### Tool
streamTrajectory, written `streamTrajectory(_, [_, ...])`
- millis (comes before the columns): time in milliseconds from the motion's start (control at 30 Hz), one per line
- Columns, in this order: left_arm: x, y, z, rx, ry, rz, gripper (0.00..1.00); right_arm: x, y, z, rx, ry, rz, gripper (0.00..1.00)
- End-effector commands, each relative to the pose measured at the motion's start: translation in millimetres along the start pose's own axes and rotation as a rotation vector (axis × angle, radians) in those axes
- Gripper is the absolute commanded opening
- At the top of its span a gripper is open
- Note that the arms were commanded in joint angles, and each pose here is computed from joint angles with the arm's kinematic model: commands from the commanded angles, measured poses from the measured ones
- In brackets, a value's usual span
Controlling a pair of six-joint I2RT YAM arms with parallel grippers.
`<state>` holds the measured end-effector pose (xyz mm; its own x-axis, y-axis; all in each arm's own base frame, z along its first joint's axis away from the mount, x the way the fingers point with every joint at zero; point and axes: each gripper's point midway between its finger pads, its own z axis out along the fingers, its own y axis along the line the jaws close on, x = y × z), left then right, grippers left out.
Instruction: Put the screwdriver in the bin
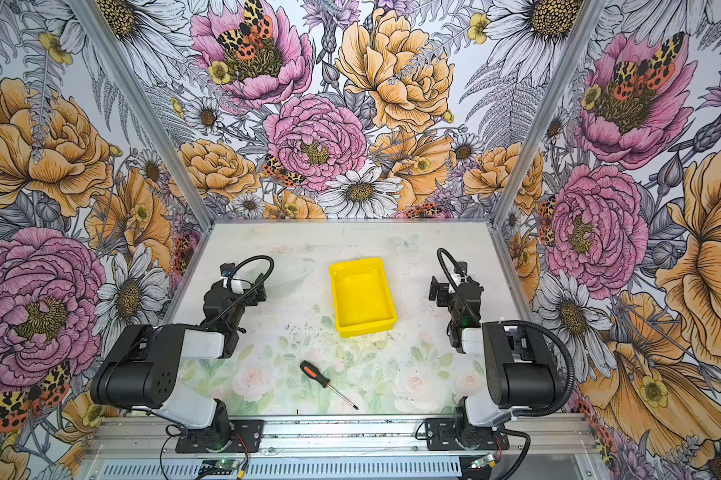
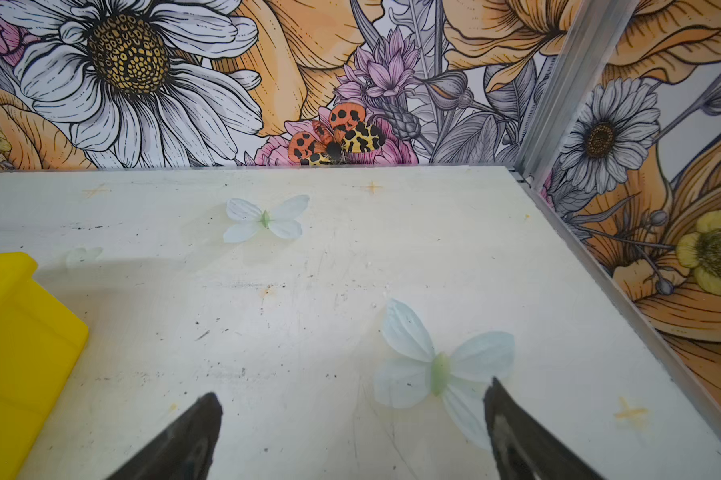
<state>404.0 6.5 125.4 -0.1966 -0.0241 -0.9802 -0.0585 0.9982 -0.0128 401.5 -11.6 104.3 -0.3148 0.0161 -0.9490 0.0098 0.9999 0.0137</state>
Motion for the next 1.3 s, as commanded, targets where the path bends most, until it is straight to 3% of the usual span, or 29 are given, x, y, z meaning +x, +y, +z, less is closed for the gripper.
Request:
streamTrajectory(0, [-4.4,3.7,0.8,-0.015,-0.015,0.000,0.99,-6.8,-0.4,-0.3,0.004,-0.033,-0.011,1.00])
streamTrajectory(1267, [-4.2,7.2,1.8,-0.019,-0.011,-0.015,0.99,-7.2,-0.3,-0.2,0.003,-0.034,-0.012,0.99])
